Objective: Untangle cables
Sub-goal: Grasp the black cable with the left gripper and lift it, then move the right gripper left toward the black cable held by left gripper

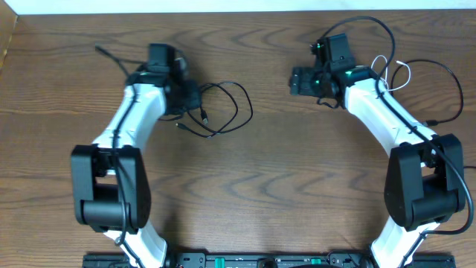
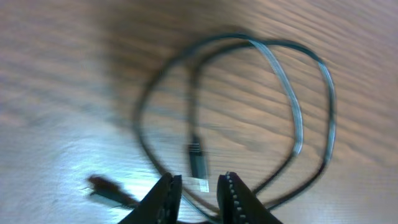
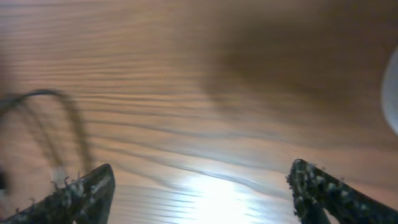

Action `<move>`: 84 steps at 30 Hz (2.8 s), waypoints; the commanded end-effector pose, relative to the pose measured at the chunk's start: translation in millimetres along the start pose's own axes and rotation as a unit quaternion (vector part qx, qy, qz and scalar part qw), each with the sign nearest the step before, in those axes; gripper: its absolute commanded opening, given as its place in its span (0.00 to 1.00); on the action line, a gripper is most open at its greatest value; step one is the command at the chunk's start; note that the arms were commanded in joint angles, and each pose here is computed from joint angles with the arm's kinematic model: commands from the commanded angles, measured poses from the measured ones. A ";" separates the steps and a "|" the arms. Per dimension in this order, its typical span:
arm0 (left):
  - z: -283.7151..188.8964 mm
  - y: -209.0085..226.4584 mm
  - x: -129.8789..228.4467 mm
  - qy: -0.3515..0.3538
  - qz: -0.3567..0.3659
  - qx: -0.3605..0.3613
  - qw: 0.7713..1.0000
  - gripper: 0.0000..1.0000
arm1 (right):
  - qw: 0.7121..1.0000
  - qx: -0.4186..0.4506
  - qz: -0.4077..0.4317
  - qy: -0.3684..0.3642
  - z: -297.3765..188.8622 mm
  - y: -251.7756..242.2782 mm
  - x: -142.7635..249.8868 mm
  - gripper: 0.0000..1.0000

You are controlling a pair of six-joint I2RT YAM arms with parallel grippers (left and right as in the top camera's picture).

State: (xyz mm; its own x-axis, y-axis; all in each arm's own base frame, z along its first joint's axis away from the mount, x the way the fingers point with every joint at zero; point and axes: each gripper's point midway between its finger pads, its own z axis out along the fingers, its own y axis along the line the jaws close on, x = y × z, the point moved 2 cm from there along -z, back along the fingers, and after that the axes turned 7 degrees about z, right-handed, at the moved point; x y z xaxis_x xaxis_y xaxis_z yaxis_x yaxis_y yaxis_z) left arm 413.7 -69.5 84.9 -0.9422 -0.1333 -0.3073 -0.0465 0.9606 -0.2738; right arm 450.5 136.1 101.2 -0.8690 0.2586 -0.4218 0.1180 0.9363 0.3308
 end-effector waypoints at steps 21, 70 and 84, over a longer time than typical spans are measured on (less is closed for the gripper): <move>44.1 -63.9 88.7 0.081 0.341 -0.052 0.935 0.80 | 0.992 0.121 0.017 -0.006 -5.2 -59.6 -2.6 0.99; -80.6 -142.0 55.2 -0.097 0.387 0.107 0.911 0.07 | 0.905 -0.366 0.102 0.194 -52.2 95.6 28.8 0.81; -81.0 -148.4 69.9 -0.071 0.386 0.147 0.908 0.07 | 0.914 -0.357 0.075 0.177 -44.8 152.1 51.6 0.59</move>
State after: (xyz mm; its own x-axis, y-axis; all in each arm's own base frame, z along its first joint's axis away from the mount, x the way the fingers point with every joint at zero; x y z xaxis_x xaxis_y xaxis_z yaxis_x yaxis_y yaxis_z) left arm 330.2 -198.0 176.9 -0.6134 0.4909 -0.6187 0.7009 0.6993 -0.1400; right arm 403.8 274.4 173.9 -0.9874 0.1402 -0.0740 -0.0045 0.4416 0.8972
